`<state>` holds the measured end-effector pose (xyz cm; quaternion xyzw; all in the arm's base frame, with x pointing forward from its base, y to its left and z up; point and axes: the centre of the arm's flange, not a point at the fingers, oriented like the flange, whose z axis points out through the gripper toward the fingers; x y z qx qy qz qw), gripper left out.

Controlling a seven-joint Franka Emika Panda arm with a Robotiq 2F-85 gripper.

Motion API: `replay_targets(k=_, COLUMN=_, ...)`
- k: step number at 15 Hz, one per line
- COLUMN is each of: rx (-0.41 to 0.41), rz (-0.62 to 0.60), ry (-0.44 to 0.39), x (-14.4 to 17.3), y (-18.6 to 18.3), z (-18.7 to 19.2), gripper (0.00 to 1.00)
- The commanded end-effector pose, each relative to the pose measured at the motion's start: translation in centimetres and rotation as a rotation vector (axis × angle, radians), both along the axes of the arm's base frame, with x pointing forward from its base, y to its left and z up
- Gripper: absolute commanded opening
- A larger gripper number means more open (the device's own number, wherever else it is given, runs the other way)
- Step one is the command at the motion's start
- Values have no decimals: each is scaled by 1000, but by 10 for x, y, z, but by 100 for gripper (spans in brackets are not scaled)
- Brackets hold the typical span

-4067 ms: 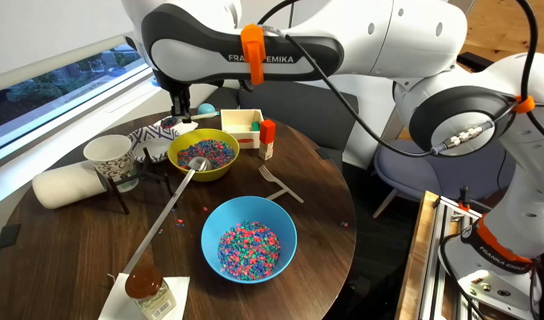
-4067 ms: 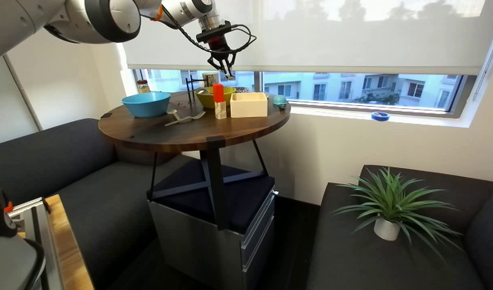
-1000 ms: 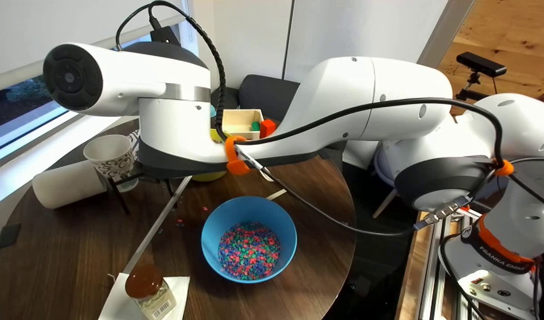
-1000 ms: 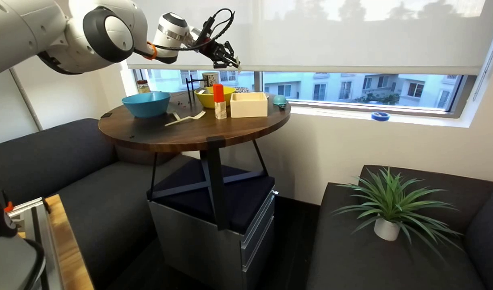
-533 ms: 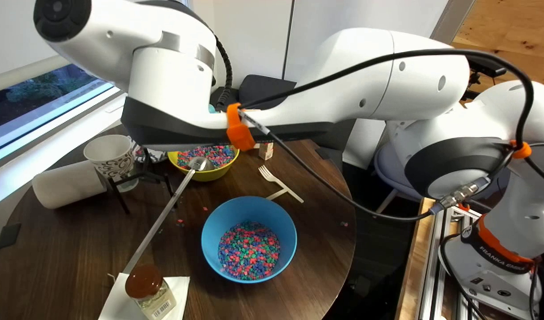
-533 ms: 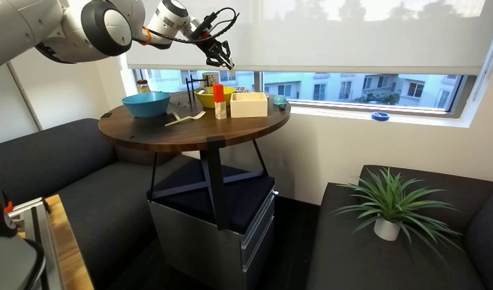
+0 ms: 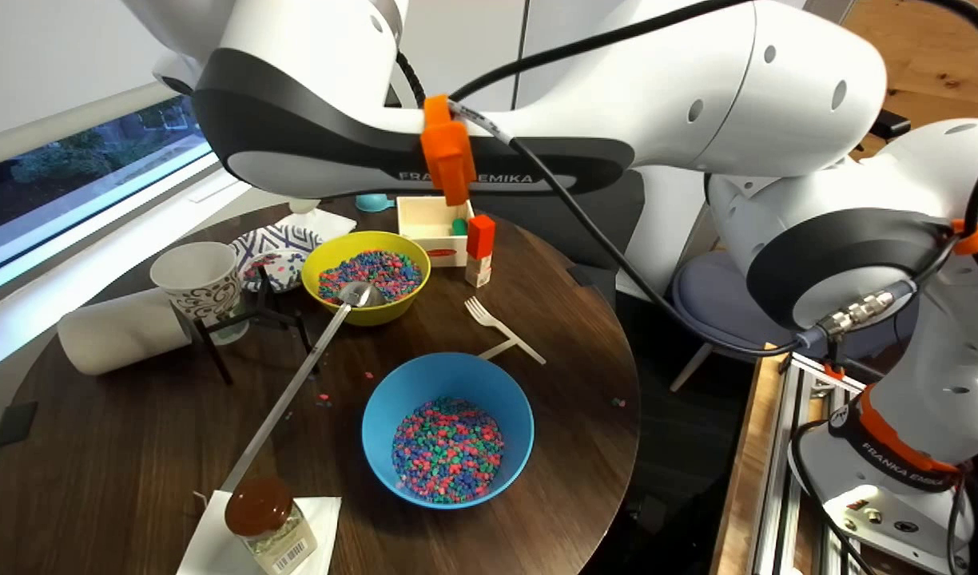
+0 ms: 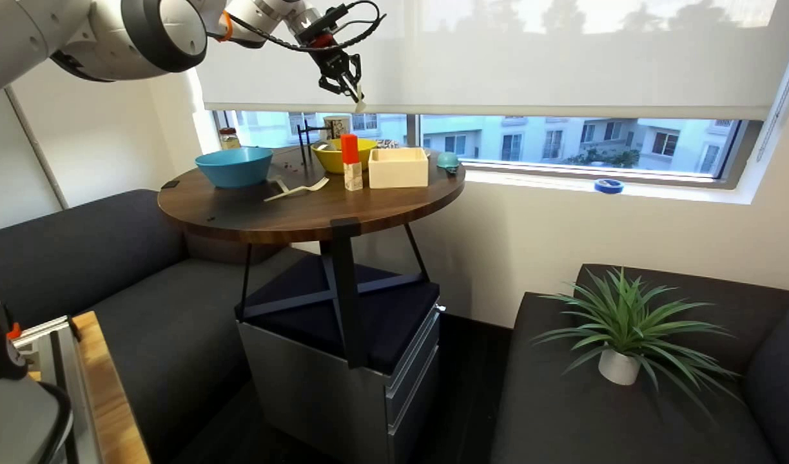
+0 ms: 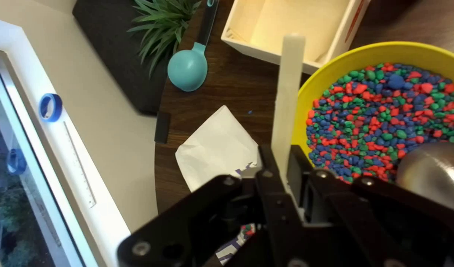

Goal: Use the spoon to collect some content from the yellow bowl and put the content on the white plate

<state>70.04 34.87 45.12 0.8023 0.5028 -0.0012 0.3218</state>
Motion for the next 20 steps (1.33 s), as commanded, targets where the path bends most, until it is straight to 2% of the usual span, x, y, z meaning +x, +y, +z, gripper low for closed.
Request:
replay_targets(k=1, rx=57, rz=-27, ry=123, x=-27, y=-22, z=-22, gripper=4)
replay_targets(k=5, rx=78, rz=-90, ry=214, x=-49, y=-36, z=-30, gripper=4)
replay_targets(k=8, rx=77, rz=-144, ry=257, x=-53, y=-45, z=-35, gripper=4)
replay_targets(k=14, rx=50, rz=-215, ry=380, x=-26, y=-64, z=-75, gripper=4)
replay_targets(k=20, rx=50, rz=-239, ry=424, x=-7, y=-79, z=-108, gripper=4)
